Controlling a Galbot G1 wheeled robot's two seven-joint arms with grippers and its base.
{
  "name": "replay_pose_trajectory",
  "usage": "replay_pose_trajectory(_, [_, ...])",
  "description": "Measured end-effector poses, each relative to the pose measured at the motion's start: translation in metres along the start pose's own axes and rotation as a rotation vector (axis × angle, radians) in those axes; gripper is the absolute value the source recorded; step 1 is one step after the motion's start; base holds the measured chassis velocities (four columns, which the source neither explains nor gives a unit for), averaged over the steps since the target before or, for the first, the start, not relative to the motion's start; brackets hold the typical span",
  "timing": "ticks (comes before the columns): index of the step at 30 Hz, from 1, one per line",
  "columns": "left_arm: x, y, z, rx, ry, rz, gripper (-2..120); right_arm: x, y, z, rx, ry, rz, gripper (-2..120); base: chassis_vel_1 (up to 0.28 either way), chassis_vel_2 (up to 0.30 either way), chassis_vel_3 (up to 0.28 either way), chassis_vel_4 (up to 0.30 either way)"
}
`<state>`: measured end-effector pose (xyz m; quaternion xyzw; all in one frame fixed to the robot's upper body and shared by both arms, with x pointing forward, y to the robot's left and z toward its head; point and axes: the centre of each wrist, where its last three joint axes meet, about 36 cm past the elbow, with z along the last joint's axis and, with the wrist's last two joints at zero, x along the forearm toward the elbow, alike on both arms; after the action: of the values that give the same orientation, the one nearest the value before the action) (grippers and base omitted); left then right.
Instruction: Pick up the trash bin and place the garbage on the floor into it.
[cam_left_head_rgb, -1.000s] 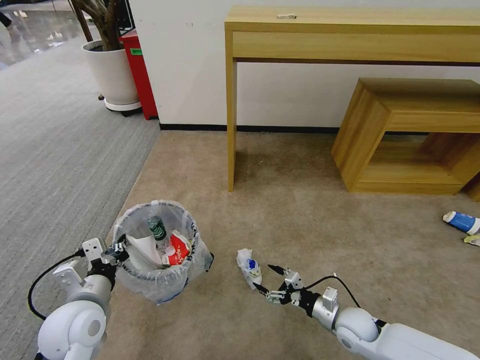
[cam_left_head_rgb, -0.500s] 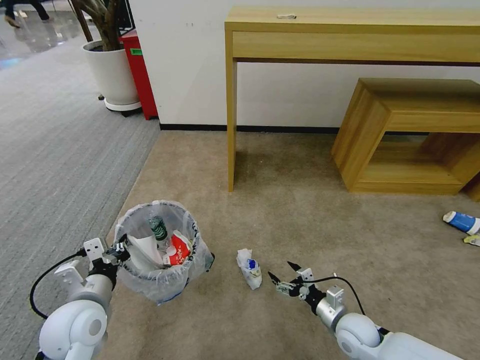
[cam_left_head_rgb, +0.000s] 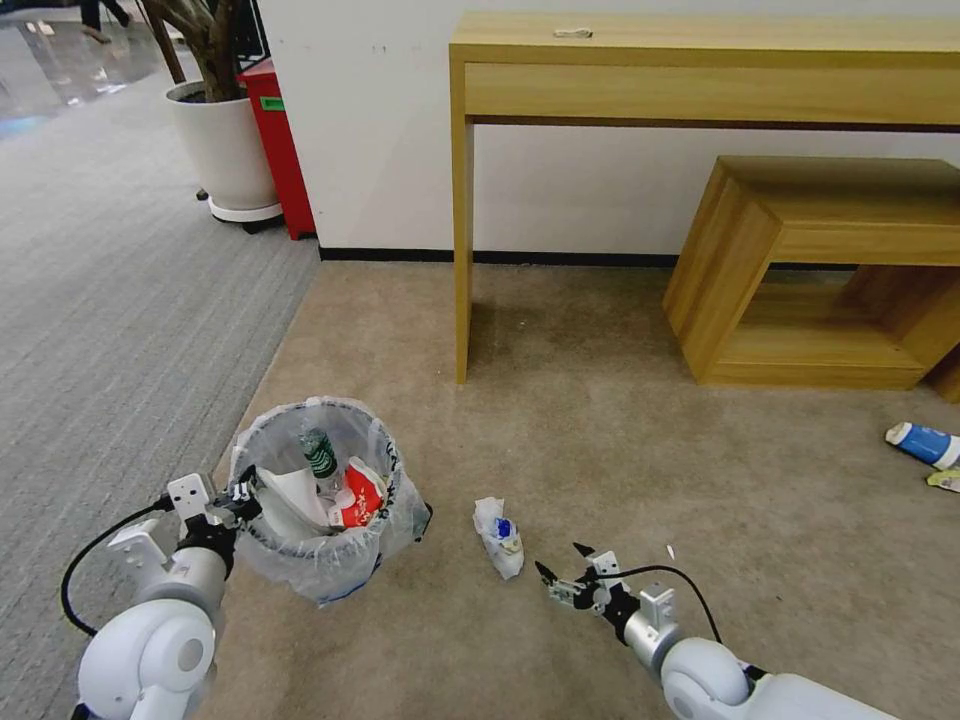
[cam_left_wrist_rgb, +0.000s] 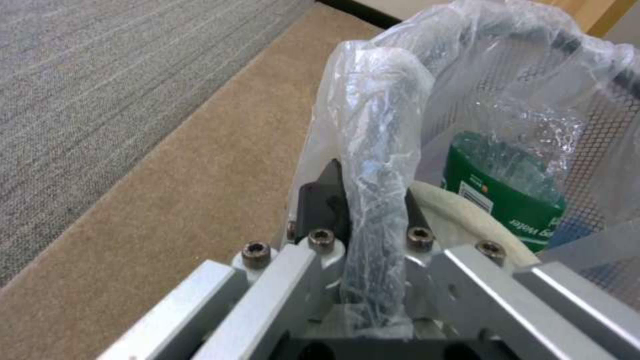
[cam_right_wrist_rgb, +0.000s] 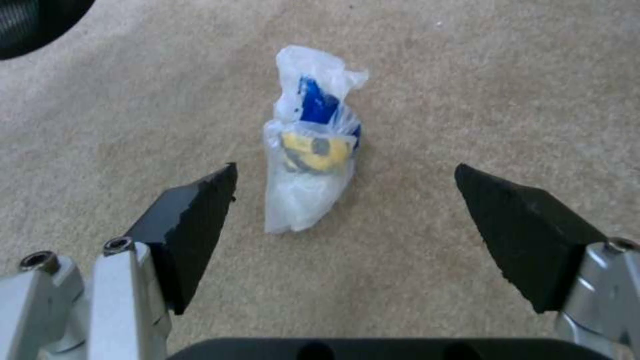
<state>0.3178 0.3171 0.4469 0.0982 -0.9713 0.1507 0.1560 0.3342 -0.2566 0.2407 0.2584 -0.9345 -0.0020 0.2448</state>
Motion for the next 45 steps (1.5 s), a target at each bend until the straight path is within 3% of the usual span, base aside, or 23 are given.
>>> replay_pose_trajectory(45, [0.015,-0.004,-0.006,0.007,-0.027,0.009,2,-0.053,0.007,0.009,0.050,0.025,-0.008,84,0.000,0.000,0.000,0.000])
